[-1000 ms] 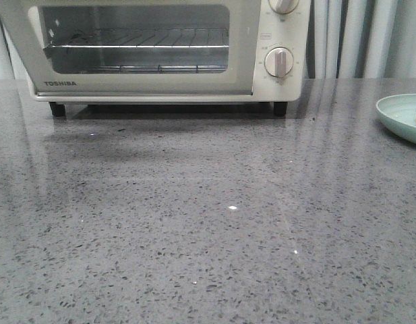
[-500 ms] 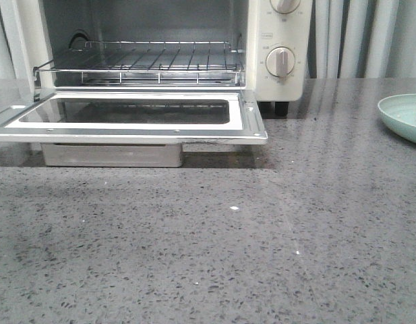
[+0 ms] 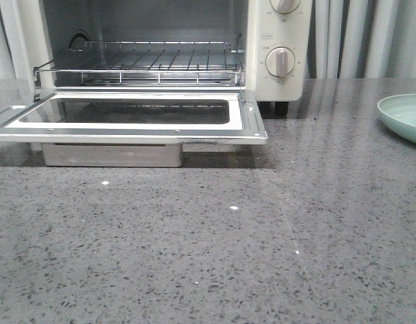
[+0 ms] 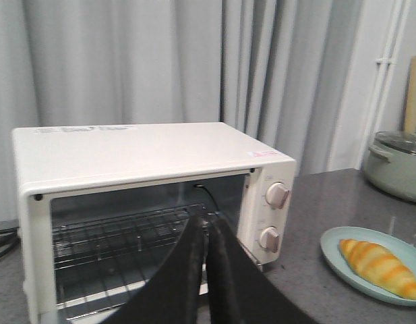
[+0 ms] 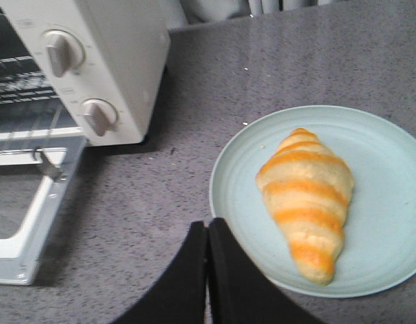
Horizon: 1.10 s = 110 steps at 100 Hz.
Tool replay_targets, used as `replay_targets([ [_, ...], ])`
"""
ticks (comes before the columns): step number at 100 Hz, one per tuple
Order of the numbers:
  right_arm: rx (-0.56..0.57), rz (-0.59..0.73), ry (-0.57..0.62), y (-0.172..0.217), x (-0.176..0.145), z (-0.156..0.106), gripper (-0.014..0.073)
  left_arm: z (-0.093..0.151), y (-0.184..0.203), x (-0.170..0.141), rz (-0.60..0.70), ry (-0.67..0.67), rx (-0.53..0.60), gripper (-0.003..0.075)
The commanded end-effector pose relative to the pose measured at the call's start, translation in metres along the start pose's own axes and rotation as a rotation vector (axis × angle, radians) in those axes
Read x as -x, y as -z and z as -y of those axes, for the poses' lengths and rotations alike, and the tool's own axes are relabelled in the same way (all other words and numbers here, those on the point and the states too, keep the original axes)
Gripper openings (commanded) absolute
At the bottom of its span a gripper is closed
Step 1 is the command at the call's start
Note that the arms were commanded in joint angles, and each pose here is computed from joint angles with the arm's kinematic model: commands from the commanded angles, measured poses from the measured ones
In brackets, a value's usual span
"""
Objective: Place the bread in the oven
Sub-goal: 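Move the right gripper over the croissant on the green plate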
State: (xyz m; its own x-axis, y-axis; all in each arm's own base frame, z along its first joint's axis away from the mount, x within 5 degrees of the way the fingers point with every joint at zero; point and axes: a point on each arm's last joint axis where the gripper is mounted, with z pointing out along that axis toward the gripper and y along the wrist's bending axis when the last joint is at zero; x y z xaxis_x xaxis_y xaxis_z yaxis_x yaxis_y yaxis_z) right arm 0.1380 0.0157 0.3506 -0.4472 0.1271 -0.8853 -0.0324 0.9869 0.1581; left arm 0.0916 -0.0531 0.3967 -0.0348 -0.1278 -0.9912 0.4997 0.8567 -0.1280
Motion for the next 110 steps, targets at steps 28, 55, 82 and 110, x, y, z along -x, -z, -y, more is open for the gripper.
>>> replay_targets([
  [28, -0.076, -0.154, 0.083, -0.061, 0.058, -0.006, 0.0459, -0.003, 0.02, 0.017, 0.086, 0.019, 0.042, -0.0022],
  [55, -0.175, -0.288, 0.184, -0.103, 0.068, 0.0, 0.0466, -0.003, 0.021, 0.013, 0.045, 0.02, 0.049, -0.0022],
  [82, -0.25, -0.4, 0.201, -0.131, 0.066, 0.014, 0.0466, -0.003, 0.021, 0.013, 0.044, 0.029, 0.047, -0.0022],
  [110, -0.289, -0.501, 0.146, -0.15, 0.057, 0.029, 0.0466, -0.003, 0.021, 0.013, 0.044, 0.035, 0.045, -0.0022],
])
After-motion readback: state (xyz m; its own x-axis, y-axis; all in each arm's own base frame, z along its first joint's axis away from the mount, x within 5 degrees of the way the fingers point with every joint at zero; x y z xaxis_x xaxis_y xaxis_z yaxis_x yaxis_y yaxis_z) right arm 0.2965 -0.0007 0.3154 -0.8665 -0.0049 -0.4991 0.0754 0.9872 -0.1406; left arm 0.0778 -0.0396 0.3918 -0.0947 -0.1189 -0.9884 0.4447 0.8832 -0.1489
